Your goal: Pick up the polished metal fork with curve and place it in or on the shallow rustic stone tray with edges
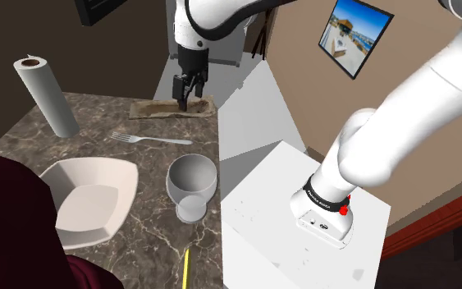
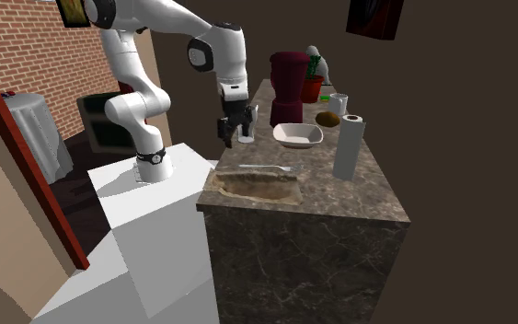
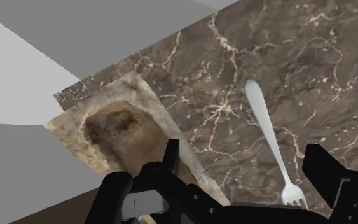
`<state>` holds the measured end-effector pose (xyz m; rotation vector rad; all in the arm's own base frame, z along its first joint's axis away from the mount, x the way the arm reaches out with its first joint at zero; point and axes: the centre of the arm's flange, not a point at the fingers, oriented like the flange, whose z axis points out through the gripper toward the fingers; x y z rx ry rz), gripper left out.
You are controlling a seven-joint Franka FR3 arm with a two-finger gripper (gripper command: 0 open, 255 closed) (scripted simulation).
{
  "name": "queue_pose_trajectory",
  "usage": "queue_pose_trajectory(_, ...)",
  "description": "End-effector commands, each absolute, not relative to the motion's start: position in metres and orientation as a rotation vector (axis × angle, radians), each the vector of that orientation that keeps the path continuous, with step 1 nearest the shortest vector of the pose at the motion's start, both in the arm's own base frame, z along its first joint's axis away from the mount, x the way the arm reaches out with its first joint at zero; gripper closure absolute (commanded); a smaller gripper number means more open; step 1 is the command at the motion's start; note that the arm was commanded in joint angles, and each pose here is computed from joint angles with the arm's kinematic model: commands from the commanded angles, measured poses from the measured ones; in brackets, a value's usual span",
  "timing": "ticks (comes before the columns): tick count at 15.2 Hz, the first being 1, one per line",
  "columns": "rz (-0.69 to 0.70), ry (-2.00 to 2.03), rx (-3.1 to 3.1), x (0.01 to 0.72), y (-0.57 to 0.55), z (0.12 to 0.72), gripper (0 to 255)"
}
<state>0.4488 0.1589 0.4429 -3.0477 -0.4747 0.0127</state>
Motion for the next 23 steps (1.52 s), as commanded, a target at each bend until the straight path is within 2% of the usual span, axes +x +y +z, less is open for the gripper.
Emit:
queue_pose_trajectory(1, 0.001, -0.522, -3.044, 0.463, 0.180, 0.433, 0)
queue_pose_trajectory(12, -0.055, -0.777, -3.013, 0.523, 0.297, 0.373, 0)
queue_pose_trajectory(23, -0.057, -0.788, -3.012, 0.527, 0.304, 0.331, 0)
